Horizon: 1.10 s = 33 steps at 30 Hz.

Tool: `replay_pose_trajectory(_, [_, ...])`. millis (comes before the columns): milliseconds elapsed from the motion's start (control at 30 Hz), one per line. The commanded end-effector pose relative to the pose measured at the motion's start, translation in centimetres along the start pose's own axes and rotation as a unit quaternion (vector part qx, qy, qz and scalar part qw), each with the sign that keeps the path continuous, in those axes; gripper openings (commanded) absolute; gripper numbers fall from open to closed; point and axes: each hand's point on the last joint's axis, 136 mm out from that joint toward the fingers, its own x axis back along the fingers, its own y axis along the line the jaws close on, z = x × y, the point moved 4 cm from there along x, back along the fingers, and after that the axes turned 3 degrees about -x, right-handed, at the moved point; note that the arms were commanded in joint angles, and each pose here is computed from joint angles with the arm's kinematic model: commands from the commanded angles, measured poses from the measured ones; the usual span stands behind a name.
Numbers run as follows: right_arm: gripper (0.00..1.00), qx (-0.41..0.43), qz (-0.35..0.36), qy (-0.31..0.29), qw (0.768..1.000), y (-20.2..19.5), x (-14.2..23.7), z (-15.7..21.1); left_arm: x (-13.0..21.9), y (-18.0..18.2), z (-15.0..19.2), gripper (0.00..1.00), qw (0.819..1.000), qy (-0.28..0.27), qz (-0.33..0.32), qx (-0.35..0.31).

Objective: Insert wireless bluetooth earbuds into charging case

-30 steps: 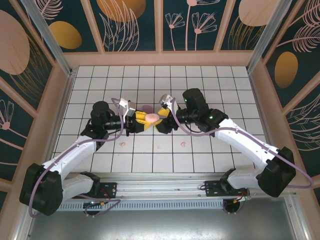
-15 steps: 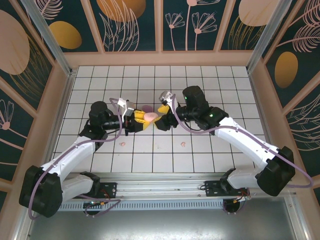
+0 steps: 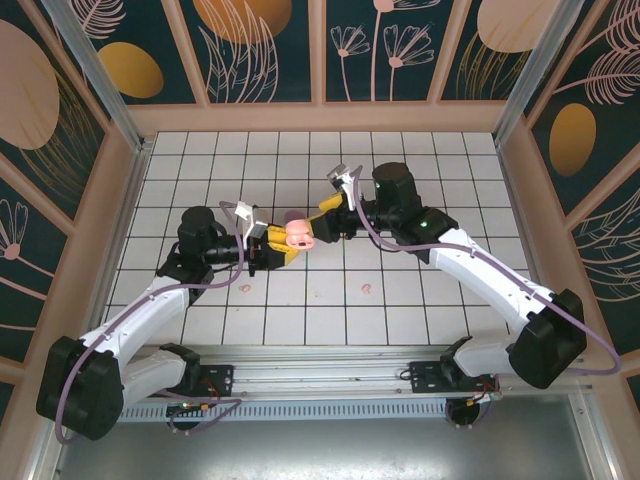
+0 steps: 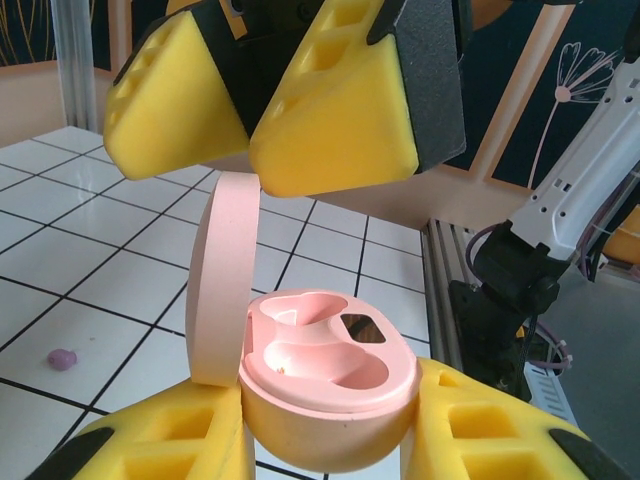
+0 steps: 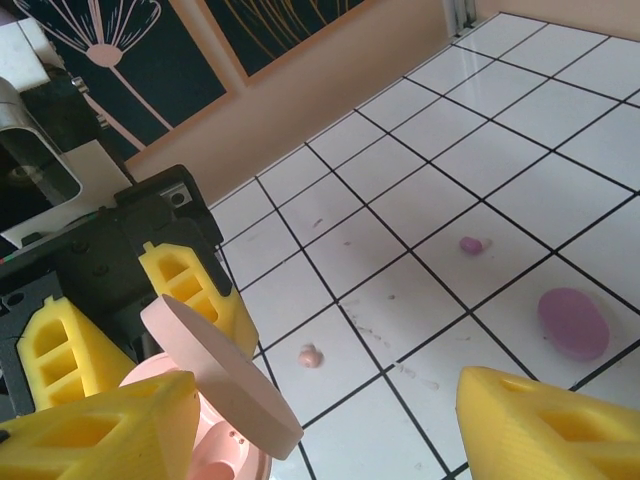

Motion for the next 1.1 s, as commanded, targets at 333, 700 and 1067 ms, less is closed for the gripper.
replay_pose_trajectory(333, [0.71, -0.032, 0.041, -0.043, 0.998, 0.0, 2.4, 0.2, -0.4, 0.1, -0.3, 0.08, 1.000, -0.014, 0.014, 0.001])
replay_pose_trajectory(700, [0.71, -0.035, -0.016, -0.005, 0.999, 1.5, 2.0, 2.2, -0.6, 0.8, -0.4, 0.05, 0.999, -0.028, 0.008, 0.013])
replay_pose_trajectory(1067, [0.74, 0.044, -0.061, 0.011, 0.997, 3.2, 0.4, 2.9, -0.9, 0.4, -0.6, 0.02, 0.999, -0.012, 0.043, 0.013])
